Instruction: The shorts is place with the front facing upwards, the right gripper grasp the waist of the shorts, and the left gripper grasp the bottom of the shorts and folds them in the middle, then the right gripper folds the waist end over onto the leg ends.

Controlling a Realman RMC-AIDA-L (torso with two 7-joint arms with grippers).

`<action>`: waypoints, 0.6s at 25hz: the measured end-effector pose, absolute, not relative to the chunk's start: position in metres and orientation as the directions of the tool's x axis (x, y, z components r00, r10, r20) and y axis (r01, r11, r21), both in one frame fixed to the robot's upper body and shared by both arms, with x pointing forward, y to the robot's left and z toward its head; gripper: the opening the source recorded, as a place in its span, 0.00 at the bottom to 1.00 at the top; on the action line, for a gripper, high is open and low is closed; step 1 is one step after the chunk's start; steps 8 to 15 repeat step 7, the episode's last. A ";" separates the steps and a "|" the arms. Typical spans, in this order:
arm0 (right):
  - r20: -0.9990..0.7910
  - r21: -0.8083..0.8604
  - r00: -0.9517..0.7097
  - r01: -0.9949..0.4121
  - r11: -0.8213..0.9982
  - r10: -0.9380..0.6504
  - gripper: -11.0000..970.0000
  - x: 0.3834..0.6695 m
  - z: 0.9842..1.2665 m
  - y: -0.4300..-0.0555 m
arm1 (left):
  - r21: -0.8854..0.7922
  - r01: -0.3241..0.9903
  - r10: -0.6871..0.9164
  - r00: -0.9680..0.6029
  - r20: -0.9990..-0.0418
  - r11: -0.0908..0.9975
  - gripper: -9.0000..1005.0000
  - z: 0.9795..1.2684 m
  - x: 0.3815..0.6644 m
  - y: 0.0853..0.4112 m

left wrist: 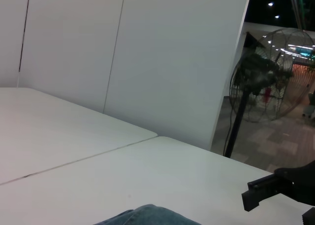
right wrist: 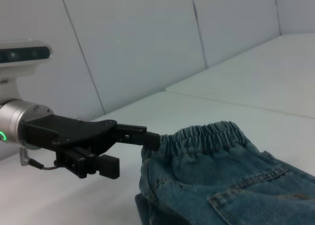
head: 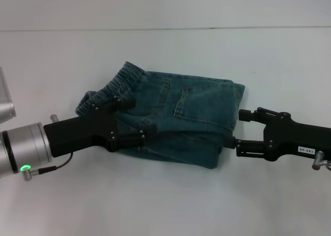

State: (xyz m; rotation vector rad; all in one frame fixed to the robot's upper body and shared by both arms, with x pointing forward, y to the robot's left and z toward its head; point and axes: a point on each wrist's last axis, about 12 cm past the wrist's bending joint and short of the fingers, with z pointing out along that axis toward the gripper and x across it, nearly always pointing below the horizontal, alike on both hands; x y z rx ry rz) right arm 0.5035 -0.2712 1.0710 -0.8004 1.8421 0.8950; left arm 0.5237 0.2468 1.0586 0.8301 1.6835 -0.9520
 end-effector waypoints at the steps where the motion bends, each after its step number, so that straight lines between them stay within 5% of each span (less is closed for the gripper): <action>1: -0.913 0.247 -0.377 -0.814 0.526 -0.155 0.97 0.504 1.071 -0.271 | -0.206 0.865 0.087 -0.274 -0.958 0.457 0.94 1.059 0.524 0.247; 15: -0.914 0.246 -0.376 -0.815 0.524 -0.155 0.97 0.505 1.071 -0.270 | -0.206 0.864 0.088 -0.275 -0.957 0.459 0.94 1.058 0.524 0.246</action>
